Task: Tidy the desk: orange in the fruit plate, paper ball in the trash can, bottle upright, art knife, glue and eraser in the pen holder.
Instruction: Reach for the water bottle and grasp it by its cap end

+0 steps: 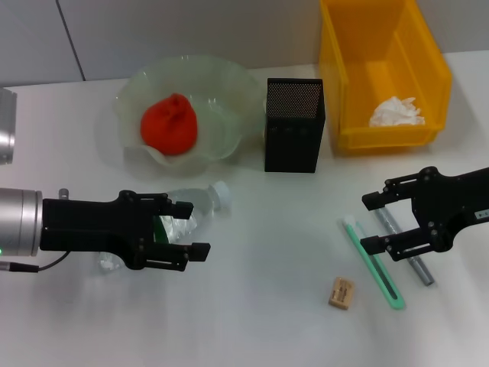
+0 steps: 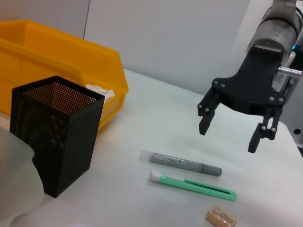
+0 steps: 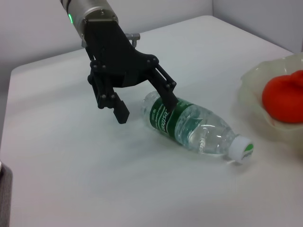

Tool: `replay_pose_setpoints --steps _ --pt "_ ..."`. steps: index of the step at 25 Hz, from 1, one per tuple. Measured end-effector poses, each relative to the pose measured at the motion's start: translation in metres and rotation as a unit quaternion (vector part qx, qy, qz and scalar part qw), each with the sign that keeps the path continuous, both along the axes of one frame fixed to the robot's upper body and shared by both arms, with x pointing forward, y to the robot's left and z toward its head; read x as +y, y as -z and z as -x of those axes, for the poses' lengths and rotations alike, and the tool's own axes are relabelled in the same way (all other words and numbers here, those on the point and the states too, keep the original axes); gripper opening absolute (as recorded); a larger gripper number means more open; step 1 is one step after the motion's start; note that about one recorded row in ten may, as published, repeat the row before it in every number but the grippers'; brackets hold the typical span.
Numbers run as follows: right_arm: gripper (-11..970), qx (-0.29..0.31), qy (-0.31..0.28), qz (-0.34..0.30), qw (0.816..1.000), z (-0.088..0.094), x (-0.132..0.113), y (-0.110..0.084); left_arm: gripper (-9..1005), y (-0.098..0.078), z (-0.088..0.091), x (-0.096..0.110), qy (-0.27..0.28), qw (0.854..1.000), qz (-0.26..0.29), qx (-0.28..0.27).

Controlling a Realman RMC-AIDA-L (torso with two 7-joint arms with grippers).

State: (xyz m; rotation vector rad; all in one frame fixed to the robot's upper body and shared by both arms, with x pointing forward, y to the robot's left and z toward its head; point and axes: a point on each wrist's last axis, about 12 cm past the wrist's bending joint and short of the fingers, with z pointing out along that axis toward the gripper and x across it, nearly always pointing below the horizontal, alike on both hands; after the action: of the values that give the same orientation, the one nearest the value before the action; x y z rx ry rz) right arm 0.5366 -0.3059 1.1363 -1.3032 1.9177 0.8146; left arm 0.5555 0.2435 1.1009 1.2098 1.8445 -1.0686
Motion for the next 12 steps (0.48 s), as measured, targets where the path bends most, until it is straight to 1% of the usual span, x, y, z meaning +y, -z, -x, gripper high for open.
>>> replay_pose_setpoints --steps 3,6,7,8,9,11,12 --pt "726 -0.002 0.006 -0.001 1.0 -0.001 -0.001 0.0 812 -0.002 -0.001 0.0 0.001 1.0 0.0 -0.004" --pt "726 -0.003 0.008 -0.001 1.0 -0.001 -0.001 0.0 813 -0.021 -0.01 -0.012 0.009 1.0 -0.002 -0.029" --pt "726 -0.003 0.008 -0.002 1.0 -0.001 -0.001 0.001 813 -0.021 -0.01 -0.012 0.009 1.0 -0.002 -0.029" --pt "726 -0.001 0.008 -0.003 1.0 0.0 -0.001 0.001 813 -0.029 -0.013 -0.017 0.012 0.999 -0.008 -0.034" --pt "726 0.001 0.008 -0.004 1.0 0.0 -0.002 0.002 813 -0.044 -0.021 -0.031 0.019 0.999 -0.03 -0.039" --pt "726 0.003 0.009 -0.005 1.0 -0.001 -0.002 0.002 813 -0.054 -0.028 -0.041 0.022 0.998 -0.053 -0.037" --pt "726 0.004 0.01 -0.006 1.0 -0.001 -0.002 0.002 813 -0.061 -0.032 -0.049 0.024 0.996 -0.072 -0.036"
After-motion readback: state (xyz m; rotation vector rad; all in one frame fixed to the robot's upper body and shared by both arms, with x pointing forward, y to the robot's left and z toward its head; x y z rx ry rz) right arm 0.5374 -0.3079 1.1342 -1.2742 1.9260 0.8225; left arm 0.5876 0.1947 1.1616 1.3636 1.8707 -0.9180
